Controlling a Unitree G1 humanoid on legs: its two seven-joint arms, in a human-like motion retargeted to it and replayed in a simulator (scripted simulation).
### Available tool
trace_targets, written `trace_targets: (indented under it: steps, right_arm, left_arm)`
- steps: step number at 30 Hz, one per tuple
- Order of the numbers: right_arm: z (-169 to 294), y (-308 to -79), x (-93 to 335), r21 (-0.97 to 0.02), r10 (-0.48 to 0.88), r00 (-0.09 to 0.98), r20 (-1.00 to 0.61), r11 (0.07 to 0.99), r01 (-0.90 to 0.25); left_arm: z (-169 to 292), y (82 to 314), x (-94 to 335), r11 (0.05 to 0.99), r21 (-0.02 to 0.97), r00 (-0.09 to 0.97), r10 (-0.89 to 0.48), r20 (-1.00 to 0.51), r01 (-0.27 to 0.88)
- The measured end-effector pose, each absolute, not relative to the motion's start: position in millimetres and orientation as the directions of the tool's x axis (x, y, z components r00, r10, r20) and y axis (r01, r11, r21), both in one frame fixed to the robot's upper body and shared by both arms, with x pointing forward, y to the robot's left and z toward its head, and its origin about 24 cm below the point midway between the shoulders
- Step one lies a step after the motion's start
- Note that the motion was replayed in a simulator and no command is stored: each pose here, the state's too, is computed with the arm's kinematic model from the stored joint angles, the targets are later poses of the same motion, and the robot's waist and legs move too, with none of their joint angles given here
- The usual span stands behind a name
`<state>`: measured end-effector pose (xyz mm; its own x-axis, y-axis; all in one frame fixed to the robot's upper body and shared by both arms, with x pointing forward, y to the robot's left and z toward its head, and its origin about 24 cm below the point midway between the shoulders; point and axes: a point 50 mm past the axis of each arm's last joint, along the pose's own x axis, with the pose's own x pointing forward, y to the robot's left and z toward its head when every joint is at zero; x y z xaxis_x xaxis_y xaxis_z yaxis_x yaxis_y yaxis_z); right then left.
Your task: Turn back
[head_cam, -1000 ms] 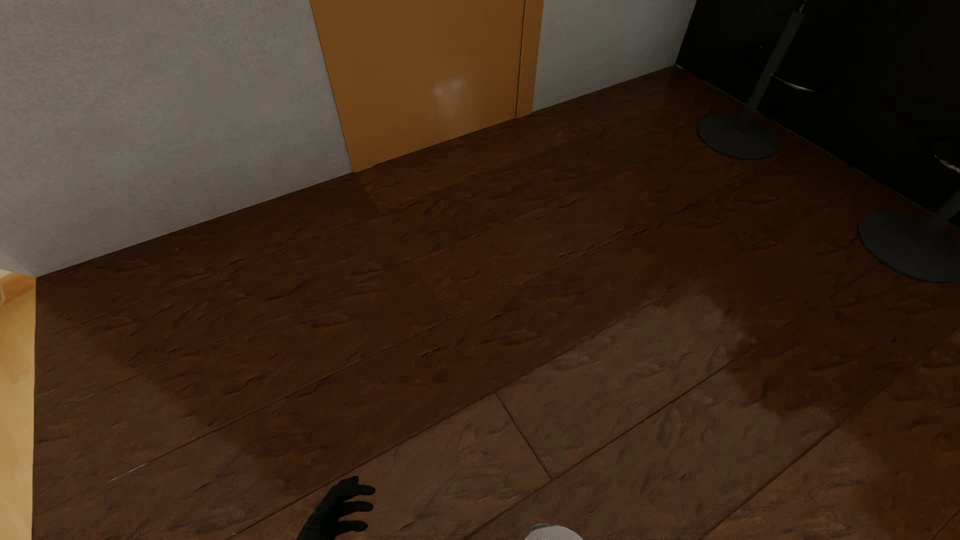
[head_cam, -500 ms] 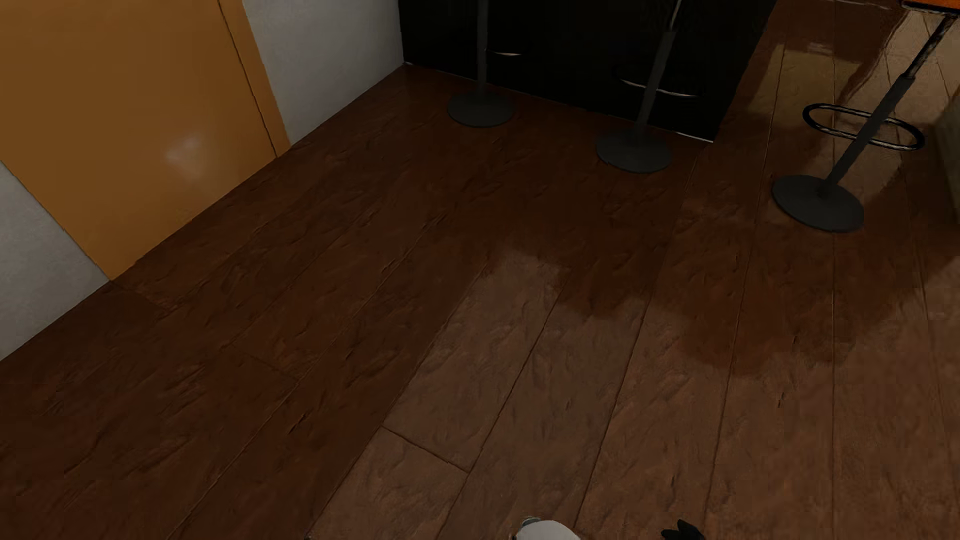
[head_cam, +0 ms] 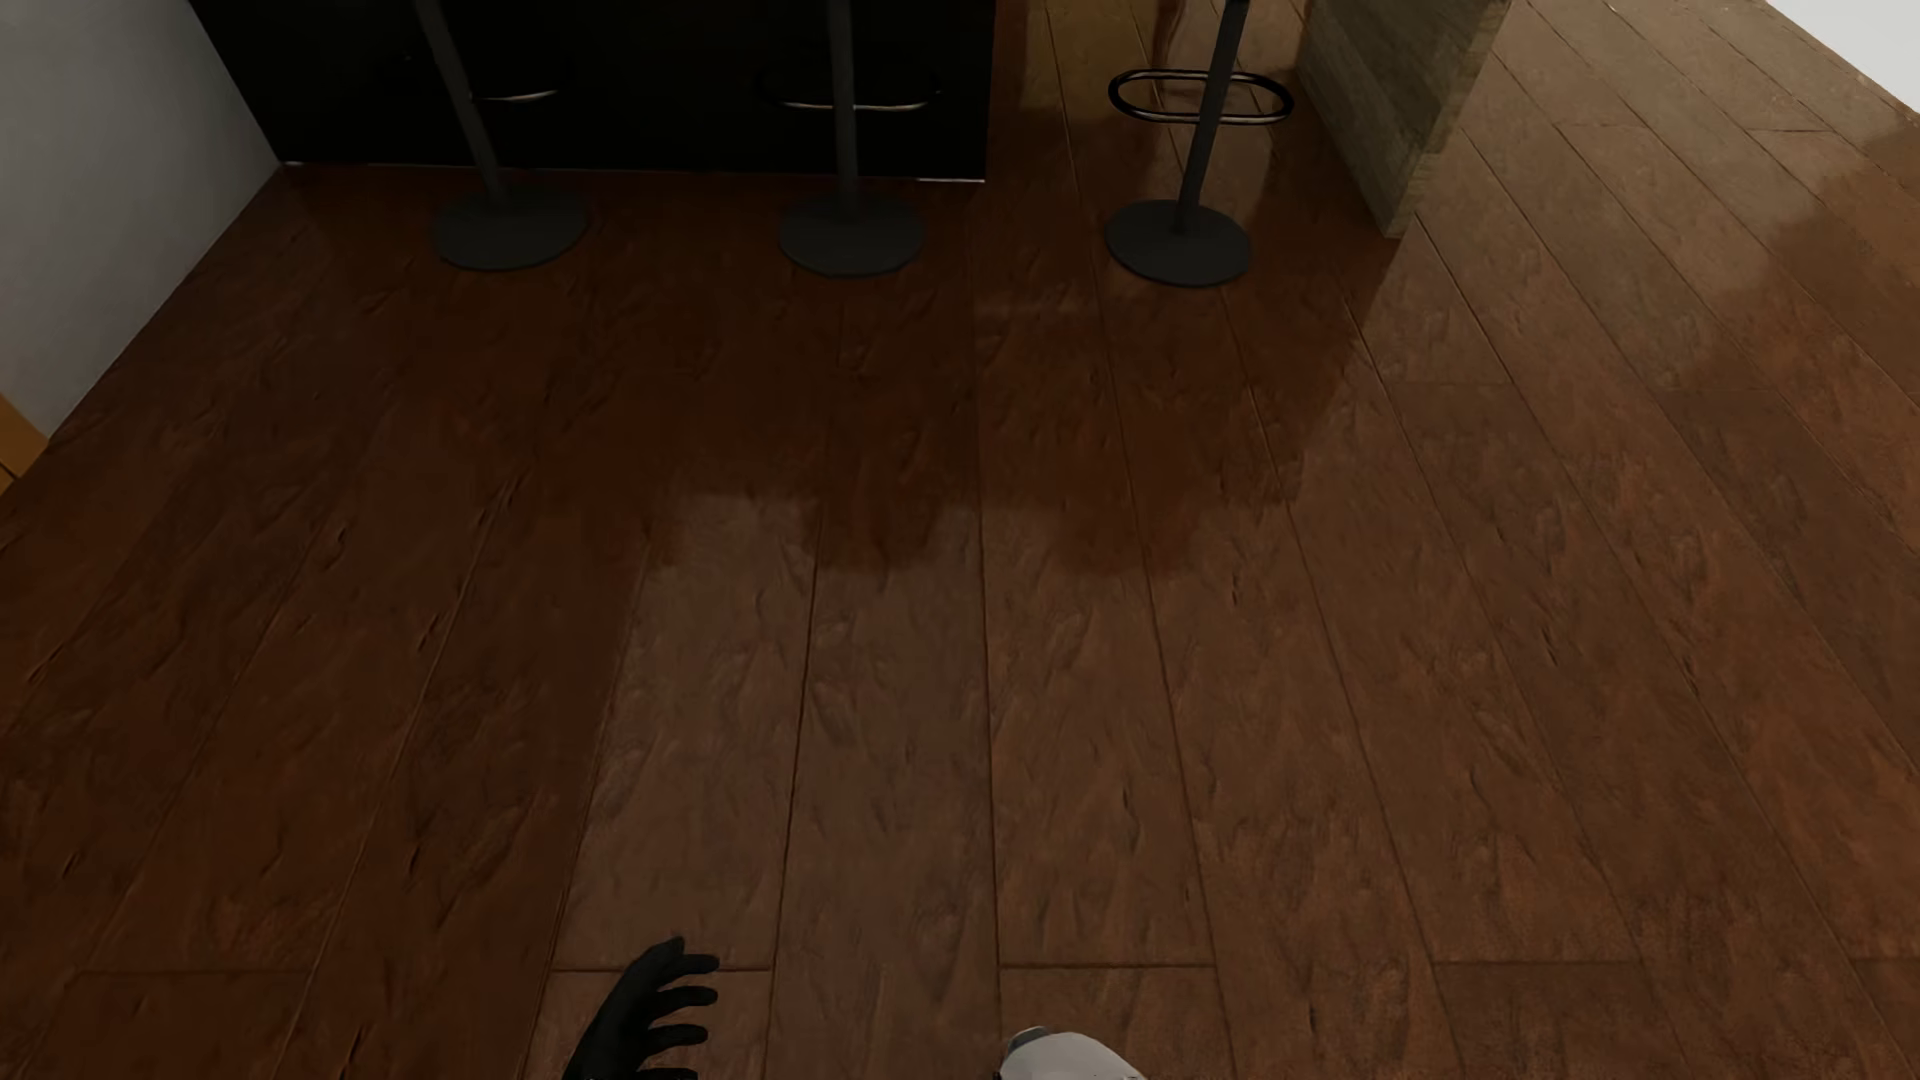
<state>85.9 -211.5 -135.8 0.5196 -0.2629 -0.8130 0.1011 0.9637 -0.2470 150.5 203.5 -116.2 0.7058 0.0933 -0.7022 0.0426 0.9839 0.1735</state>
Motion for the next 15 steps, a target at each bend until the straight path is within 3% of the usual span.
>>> trace_targets:
  steps: [2, 3, 6, 8, 9, 11, 12, 13, 15]
  right_arm:
    - [-139, -227, 85, -0.279, -0.287, 0.5, -0.817, 0.956, 0.092]
    - [-133, -235, 96, -0.307, -0.306, 0.54, -0.784, 0.947, 0.092]
    - [-126, -212, 109, -0.268, -0.292, 0.643, -0.708, 0.953, 0.138]
    - [-130, -197, 107, -0.214, -0.274, 0.613, -0.741, 0.962, 0.172]
    - [-130, -197, 107, -0.21, -0.247, 0.606, -0.756, 0.969, 0.133]
    - [-131, -229, 83, -0.243, -0.272, 0.541, -0.796, 0.962, 0.127]
    - [-130, -243, 80, -0.257, -0.269, 0.531, -0.804, 0.961, 0.1]
    - [-122, -244, 105, -0.235, -0.249, 0.589, -0.768, 0.967, 0.102]
    - [-104, -219, 160, -0.155, -0.15, 0.748, -0.647, 0.986, 0.064]
  left_arm:
    - [-106, 183, 166, 0.984, 0.148, 0.763, 0.018, -0.646, 0.103]
    - [-109, 176, 159, 0.981, 0.127, 0.751, -0.025, -0.66, 0.144]
    - [-139, 214, 77, 0.993, 0.105, 0.546, 0.056, -0.836, 0.058]
    - [-130, 210, 107, 0.993, 0.113, 0.589, 0.065, -0.805, 0.044]
    - [-128, 212, 121, 0.99, 0.134, 0.603, 0.08, -0.794, 0.045]
    - [-106, 209, 171, 0.982, 0.182, 0.723, 0.093, -0.684, 0.046]
    - [-97, 194, 191, 0.987, 0.158, 0.773, 0.072, -0.63, 0.036]
    - [-95, 190, 190, 0.989, 0.145, 0.788, 0.072, -0.612, 0.022]
    - [-117, 211, 146, 0.987, 0.153, 0.686, 0.149, -0.712, -0.056]
